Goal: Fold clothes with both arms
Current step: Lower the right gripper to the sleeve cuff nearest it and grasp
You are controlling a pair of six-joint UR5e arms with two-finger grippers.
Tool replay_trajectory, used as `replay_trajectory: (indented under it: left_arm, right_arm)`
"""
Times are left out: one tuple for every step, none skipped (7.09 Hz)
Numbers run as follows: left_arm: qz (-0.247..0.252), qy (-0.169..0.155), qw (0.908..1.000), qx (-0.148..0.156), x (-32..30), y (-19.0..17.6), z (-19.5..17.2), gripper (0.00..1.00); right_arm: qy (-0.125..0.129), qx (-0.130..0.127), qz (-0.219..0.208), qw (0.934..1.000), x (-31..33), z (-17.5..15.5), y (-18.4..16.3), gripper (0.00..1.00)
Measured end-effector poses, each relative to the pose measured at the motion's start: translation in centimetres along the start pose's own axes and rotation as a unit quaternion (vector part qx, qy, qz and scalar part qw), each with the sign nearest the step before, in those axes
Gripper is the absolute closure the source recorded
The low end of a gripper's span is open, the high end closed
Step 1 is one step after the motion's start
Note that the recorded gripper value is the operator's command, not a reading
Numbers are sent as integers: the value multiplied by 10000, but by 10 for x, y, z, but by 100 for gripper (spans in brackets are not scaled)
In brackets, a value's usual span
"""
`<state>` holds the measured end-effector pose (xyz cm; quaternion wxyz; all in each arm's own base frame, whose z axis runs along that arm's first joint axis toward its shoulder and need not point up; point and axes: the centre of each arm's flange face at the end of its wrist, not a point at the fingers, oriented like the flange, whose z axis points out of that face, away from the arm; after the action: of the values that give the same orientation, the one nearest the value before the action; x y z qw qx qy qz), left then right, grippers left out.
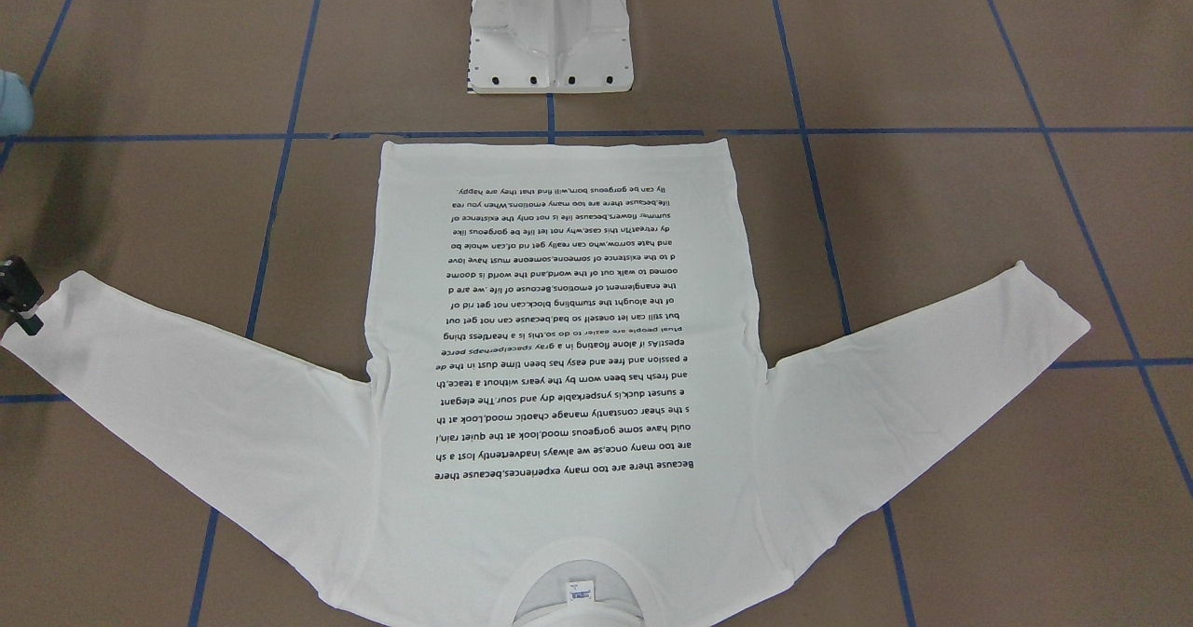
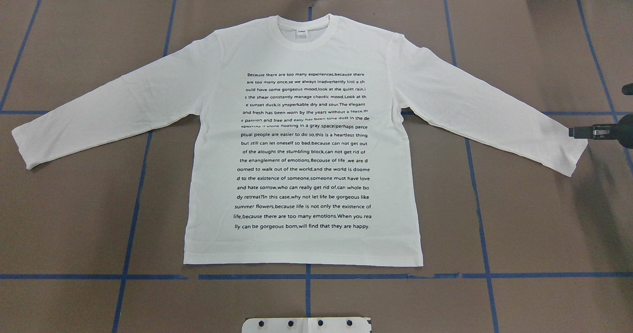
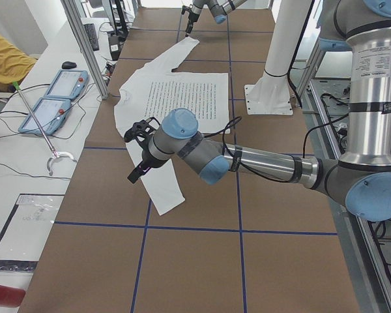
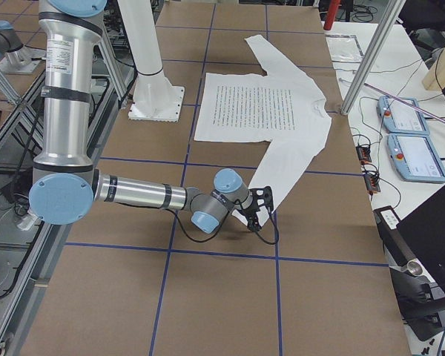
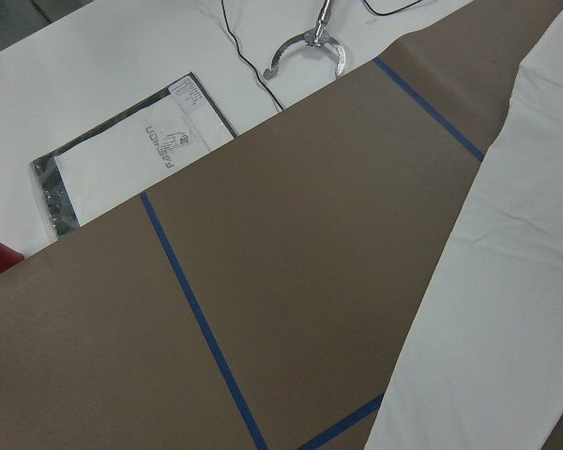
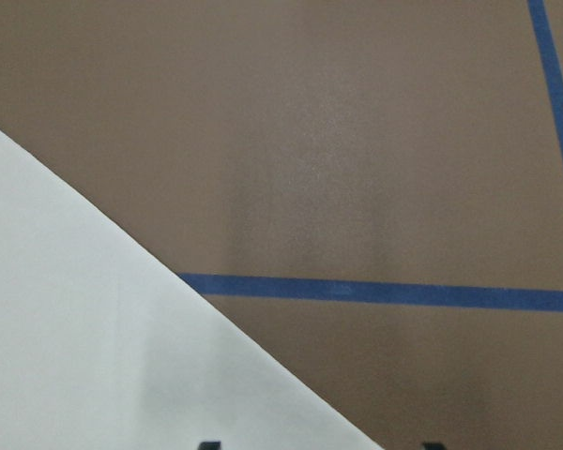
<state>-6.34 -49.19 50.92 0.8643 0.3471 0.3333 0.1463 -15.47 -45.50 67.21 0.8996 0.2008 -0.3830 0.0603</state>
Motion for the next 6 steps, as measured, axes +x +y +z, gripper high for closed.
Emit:
replay_trajectory:
  left_arm:
    - [4, -1, 10000, 1, 0, 0, 0, 0]
    - [7, -1, 10000, 1, 0, 0, 0, 0]
    - [11, -1, 10000, 5, 0, 0, 0, 0]
    - [13, 1, 10000, 7, 0, 0, 0, 0]
    - [14, 2, 10000, 7, 0, 0, 0, 0]
    - [13, 1, 10000, 6, 0, 0, 0, 0]
  right_arm:
    - [20, -40, 0, 10000, 3, 3, 4, 28]
    - [14, -47, -9, 10000, 6, 6, 8, 29]
    - [6, -46, -14, 10000, 11, 10, 11, 30]
    - [1, -46, -4, 10000, 13, 12, 12, 32]
    - [-6, -51, 15, 10000, 13, 14, 13, 33]
    - [-18, -60, 23, 10000, 12, 15, 13, 34]
